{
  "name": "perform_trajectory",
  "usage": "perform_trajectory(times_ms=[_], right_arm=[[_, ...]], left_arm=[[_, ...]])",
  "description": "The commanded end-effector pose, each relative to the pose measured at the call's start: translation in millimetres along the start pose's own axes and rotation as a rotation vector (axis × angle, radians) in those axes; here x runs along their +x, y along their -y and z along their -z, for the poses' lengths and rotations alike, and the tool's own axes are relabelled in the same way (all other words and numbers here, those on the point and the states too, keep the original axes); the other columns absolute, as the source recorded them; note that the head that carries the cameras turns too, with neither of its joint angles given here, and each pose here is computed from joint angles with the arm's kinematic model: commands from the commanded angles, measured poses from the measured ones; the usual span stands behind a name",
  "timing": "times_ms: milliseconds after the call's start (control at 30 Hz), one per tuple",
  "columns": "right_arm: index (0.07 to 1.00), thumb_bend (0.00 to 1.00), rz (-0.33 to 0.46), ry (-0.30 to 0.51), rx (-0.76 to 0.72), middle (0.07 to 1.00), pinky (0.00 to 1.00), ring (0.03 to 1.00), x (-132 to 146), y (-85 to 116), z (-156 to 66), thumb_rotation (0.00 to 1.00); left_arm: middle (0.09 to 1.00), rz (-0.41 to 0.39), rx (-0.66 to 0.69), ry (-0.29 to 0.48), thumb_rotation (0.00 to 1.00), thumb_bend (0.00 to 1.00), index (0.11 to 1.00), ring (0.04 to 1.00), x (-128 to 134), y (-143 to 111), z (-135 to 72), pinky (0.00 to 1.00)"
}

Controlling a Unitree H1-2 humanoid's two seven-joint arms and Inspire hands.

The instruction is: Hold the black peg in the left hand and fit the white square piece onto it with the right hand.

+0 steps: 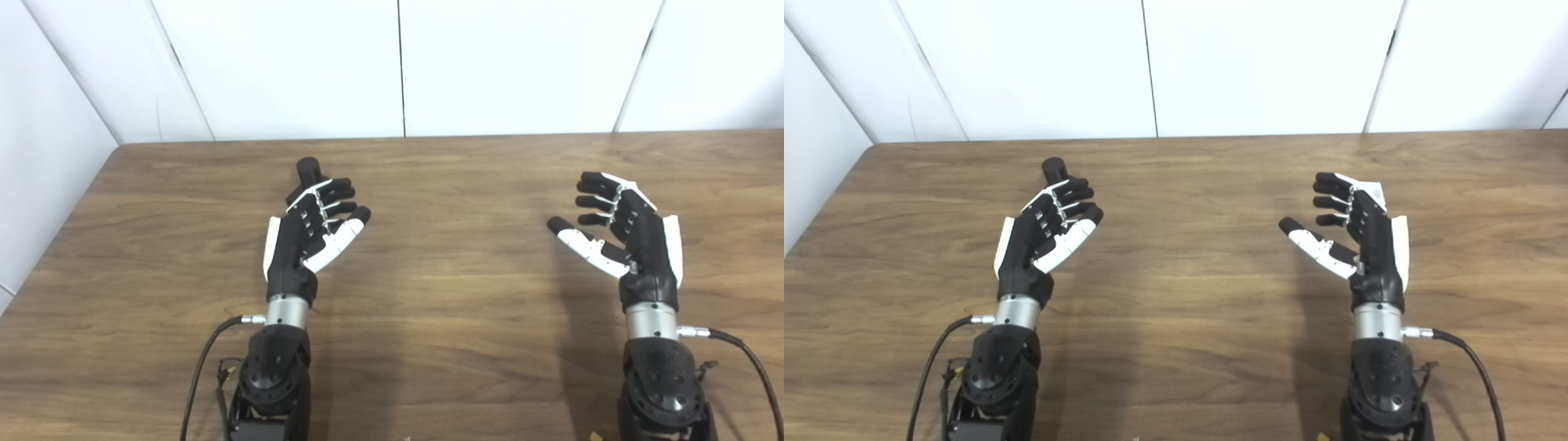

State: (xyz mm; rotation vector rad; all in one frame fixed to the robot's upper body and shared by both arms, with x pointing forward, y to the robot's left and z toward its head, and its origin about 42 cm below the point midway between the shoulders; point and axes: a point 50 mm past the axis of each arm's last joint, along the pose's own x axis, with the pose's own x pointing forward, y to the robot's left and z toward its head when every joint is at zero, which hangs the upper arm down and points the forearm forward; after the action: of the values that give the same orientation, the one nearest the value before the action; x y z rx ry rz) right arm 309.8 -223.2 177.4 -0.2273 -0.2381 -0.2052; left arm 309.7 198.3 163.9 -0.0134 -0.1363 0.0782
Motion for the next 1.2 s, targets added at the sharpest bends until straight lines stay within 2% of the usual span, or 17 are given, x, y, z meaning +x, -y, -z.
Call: perform_trajectory(times_ms=[0,133,333,1000,1167], right_arm=[[0.700,0.71,0.003,0.081,0.020,0.710,0.59,0.683,11.5,0.3,-18.2,0.19],[0.709,0.70,0.001,0.065,0.024,0.724,0.64,0.702,10.1,5.4,-17.2,0.18],[0.705,0.67,-0.010,0.092,0.010,0.724,0.57,0.690,13.0,9.6,-15.0,0.12],[0.702,0.66,-0.010,0.102,0.028,0.724,0.57,0.685,12.4,11.4,-16.2,0.04],[0.699,0.66,-0.007,0.107,0.023,0.718,0.56,0.681,11.4,11.0,-16.4,0.02]], left_arm=[[0.724,0.015,-0.015,0.078,0.27,0.69,0.682,0.688,8.3,6.8,-16.1,0.59],[0.724,0.019,-0.022,0.078,0.26,0.69,0.682,0.687,6.9,13.3,-14.7,0.59],[0.717,0.010,-0.024,0.076,0.25,0.69,0.674,0.668,9.5,19.9,-13.1,0.58],[0.709,-0.002,-0.010,0.090,0.23,0.66,0.670,0.652,9.1,21.1,-12.9,0.55],[0.713,-0.006,-0.008,0.094,0.25,0.68,0.674,0.655,8.9,19.2,-13.9,0.56]])
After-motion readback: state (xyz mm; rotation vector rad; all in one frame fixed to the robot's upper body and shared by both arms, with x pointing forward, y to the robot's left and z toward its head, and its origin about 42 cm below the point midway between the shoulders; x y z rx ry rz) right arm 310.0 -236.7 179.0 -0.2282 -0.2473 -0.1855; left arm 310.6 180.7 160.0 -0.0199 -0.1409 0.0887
